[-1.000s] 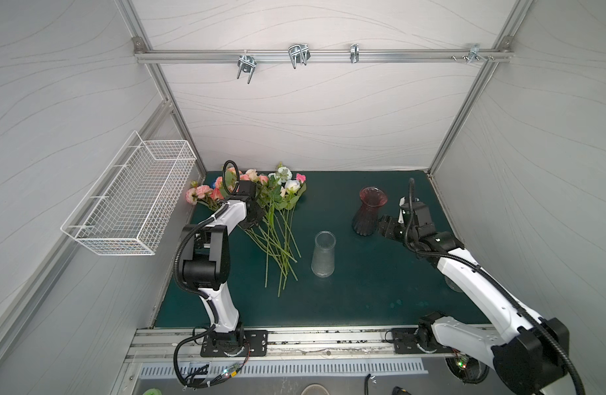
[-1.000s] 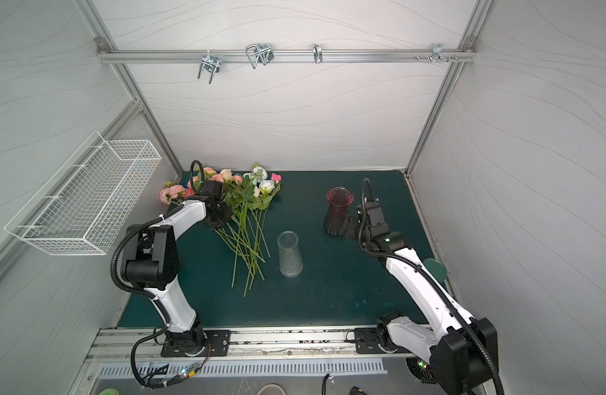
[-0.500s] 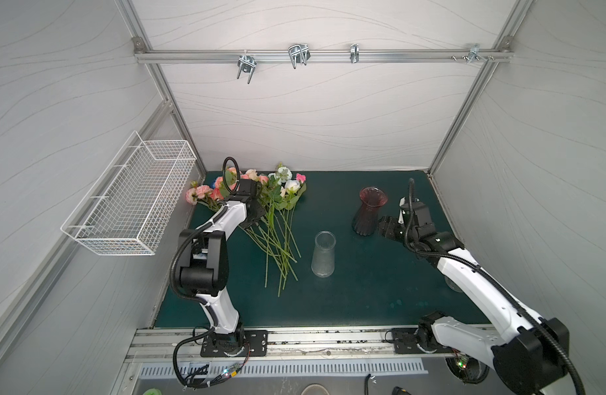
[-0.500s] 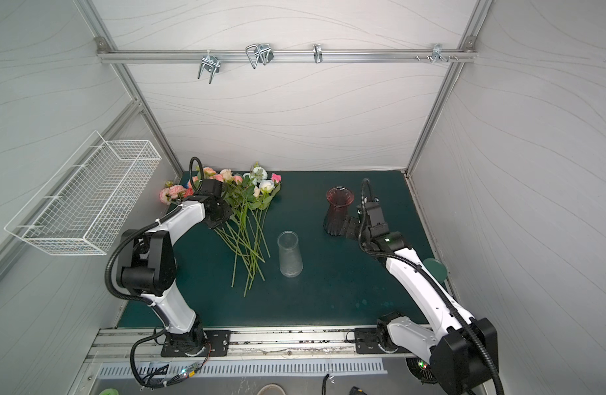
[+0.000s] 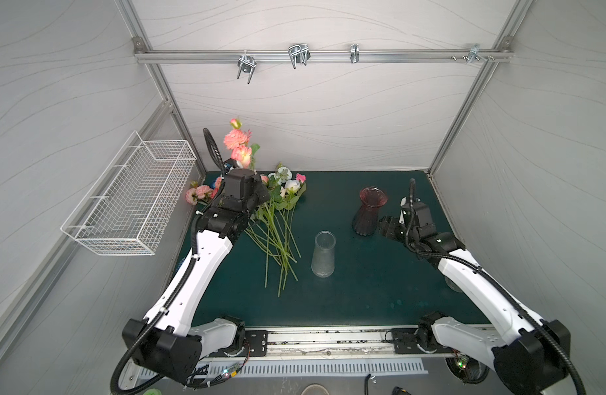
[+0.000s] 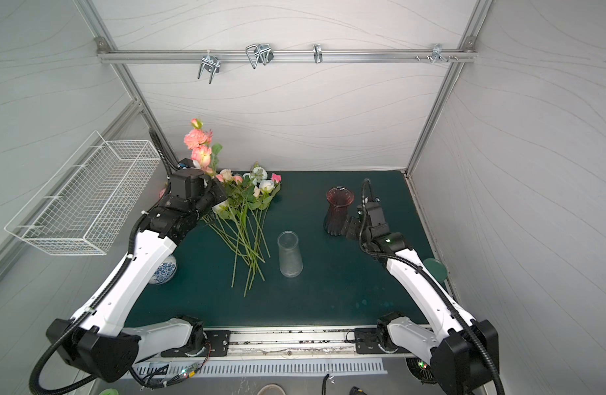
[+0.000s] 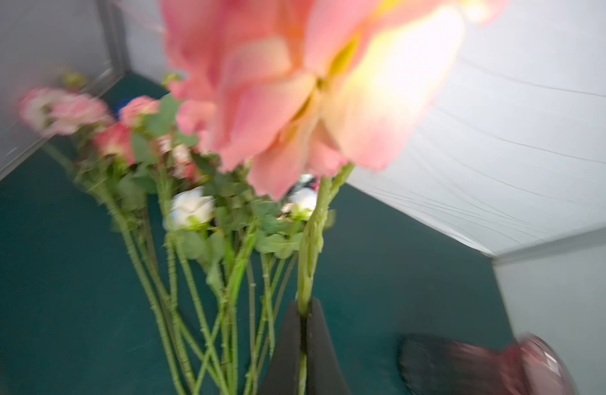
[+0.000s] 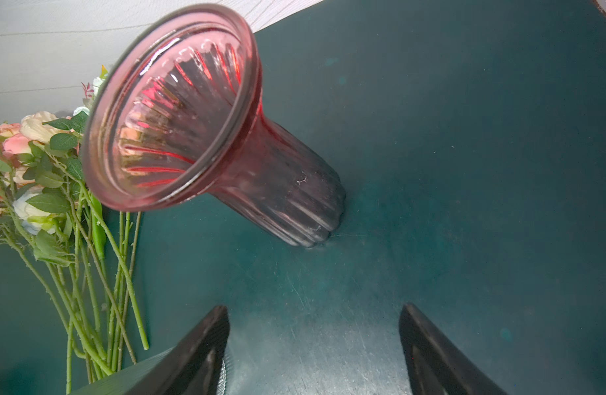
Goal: Arrange flowers in a vase
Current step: Pick up the flower from the flowers, then place the flower in the vase.
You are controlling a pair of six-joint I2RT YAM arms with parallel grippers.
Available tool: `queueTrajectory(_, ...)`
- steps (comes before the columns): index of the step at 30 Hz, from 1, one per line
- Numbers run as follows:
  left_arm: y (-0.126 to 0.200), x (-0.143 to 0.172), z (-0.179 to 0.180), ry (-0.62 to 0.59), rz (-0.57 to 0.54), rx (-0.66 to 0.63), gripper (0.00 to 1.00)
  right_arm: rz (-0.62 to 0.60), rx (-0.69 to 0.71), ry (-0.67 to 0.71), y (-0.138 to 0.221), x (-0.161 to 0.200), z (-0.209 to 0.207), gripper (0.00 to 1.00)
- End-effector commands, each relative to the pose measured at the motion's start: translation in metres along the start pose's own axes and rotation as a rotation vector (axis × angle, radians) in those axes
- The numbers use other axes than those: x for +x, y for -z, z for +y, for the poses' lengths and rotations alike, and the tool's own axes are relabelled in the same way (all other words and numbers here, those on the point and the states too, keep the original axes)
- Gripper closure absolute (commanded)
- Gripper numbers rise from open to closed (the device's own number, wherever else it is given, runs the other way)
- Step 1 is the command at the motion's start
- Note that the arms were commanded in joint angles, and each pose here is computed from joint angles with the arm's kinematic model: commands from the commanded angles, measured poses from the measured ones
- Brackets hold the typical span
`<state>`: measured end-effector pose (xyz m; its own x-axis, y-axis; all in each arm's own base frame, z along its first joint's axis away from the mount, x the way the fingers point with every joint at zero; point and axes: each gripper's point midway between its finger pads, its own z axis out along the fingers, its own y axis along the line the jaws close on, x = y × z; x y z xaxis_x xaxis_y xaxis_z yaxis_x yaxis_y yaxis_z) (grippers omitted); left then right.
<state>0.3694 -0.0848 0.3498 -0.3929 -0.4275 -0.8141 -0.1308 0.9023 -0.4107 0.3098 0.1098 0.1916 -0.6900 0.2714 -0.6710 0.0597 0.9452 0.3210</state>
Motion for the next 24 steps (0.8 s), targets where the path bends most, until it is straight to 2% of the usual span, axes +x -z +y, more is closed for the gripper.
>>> queueTrajectory(1,0.056,-0.059,-0.063,-0.067,-0.204,0.167,1.00,-0.010,-0.003,-0.003,0.004,-0.002,0.001,0.20)
queueTrajectory(6,0.119,-0.081,-0.143,-0.157,-0.311,0.398,1.00,-0.014,0.000,-0.003,0.005,-0.002,0.000,0.20)
queueTrajectory(9,0.133,-0.076,-0.174,-0.221,-0.342,0.461,1.00,-0.017,0.004,-0.002,0.006,-0.003,0.000,0.20)
queueTrajectory(15,0.120,-0.043,-0.209,-0.295,-0.324,0.517,1.00,-0.022,0.001,-0.001,0.009,-0.005,0.001,0.20)
queueTrajectory(24,0.094,-0.006,-0.222,-0.294,-0.306,0.560,1.00,-0.031,-0.004,0.000,0.012,-0.007,0.002,0.21)
